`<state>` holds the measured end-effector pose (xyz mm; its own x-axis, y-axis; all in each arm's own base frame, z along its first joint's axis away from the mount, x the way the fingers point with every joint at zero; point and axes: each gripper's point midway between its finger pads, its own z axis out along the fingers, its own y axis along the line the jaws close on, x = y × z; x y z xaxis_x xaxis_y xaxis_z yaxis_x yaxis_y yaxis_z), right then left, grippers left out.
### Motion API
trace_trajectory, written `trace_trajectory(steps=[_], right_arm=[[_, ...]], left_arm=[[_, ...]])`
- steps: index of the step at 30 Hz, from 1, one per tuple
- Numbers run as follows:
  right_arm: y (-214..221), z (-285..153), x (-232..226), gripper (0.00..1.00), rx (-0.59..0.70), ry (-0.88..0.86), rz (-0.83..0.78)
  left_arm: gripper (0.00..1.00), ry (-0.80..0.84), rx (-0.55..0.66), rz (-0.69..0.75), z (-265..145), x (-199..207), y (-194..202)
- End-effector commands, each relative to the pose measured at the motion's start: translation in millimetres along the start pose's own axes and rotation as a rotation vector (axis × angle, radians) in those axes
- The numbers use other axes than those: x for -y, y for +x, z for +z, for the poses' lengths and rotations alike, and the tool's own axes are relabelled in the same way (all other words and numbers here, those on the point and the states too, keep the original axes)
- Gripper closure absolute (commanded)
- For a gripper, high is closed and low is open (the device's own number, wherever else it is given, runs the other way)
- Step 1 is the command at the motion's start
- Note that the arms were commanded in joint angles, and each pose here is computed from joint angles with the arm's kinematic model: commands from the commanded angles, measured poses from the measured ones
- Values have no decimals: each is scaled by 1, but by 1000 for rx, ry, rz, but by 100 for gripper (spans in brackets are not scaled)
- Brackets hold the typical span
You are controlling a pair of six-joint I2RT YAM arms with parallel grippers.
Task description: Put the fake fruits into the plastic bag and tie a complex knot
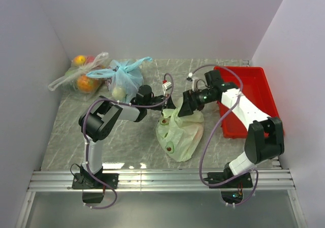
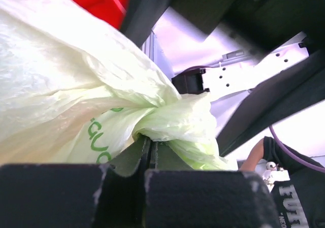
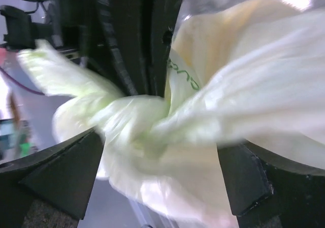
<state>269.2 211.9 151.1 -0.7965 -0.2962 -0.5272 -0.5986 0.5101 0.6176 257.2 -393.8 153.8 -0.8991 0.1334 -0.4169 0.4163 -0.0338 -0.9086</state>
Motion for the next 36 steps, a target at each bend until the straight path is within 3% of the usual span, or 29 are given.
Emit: trace_trajectory(steps=[1,6,7,10,13,15,19,22,26,36], right_arm=[[-20,-39,-8,3,12,66,-158],[-39,-62,-7,8,75,54,-106],[-44,-68,-4,14,98,62,-91],[-45,-66,19,51,127,130,-37],[-29,-54,37,64,81,170,0],[-12,-42,35,63,13,149,-2],[6,-30,20,33,-30,44,15],[11,-22,10,25,-47,9,12],[5,-7,1,18,-38,-16,4],[-12,27,-23,16,-29,-134,74]], left_arm=[[100,15,10,105,-2,17,-9],[100,12,12,108,-2,16,-9],[100,11,10,113,-2,17,-9],[99,10,9,115,-2,16,-8],[100,9,5,119,-1,16,-9],[100,7,6,122,0,16,-10],[100,2,5,120,-1,13,-10],[100,-2,6,118,0,11,-8],[100,21,5,128,4,14,-7],[100,127,26,103,14,31,-7]])
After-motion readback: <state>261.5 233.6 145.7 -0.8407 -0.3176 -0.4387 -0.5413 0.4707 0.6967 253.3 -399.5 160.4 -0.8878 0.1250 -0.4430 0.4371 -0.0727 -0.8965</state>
